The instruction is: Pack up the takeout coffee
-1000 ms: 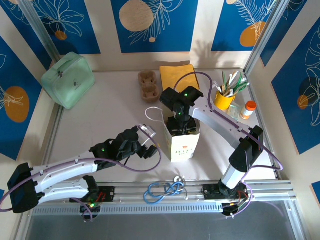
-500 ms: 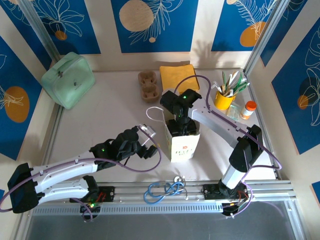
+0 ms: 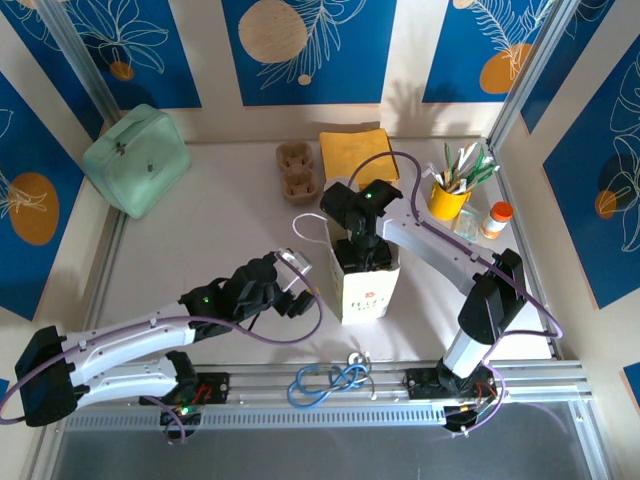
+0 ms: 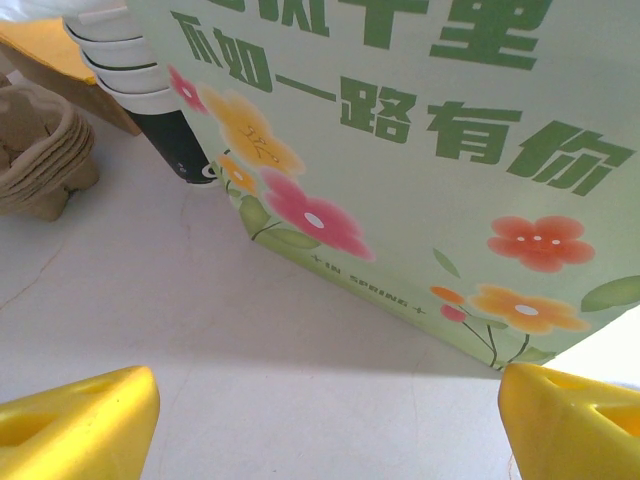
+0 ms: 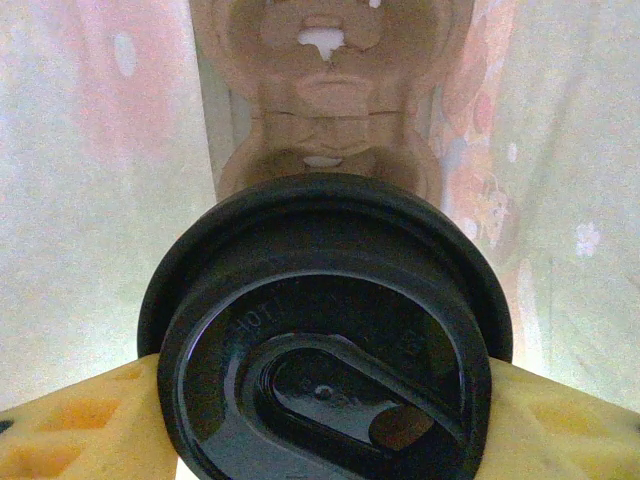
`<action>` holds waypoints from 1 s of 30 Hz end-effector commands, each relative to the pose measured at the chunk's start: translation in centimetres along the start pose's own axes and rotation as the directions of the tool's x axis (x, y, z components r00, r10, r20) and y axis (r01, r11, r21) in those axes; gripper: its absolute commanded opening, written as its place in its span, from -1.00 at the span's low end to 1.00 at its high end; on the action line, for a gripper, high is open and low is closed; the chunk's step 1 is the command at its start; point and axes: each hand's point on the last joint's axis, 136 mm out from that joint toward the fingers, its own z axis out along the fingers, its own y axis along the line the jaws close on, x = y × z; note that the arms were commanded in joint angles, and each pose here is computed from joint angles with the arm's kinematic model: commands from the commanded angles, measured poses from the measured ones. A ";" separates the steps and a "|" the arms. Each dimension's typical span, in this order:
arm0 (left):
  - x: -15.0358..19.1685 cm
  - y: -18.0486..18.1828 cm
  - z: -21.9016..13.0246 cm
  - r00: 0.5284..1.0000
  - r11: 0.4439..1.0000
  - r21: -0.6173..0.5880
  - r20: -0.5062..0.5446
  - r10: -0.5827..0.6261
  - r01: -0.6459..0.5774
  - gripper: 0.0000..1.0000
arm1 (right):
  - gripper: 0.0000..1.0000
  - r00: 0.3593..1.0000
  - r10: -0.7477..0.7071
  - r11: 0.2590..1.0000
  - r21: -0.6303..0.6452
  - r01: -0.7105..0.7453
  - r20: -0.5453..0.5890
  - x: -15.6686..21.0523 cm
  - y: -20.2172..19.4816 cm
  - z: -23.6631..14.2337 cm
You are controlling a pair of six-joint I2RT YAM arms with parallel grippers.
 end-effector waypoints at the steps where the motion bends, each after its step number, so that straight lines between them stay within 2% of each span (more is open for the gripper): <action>1: -0.4 0.1 -0.4 1.000 1.000 -0.011 0.022 0.004 -0.004 0.76 | 0.24 1.000 0.015 0.999 -0.030 -0.016 -0.011 0.5 0.1 -0.2; 30: -0.8 0.1 -0.4 1.000 1.000 -0.007 0.028 0.011 -0.011 0.76 | 0.23 0.999 0.022 1.000 -0.006 -0.022 0.036 -0.2 -0.8 -0.6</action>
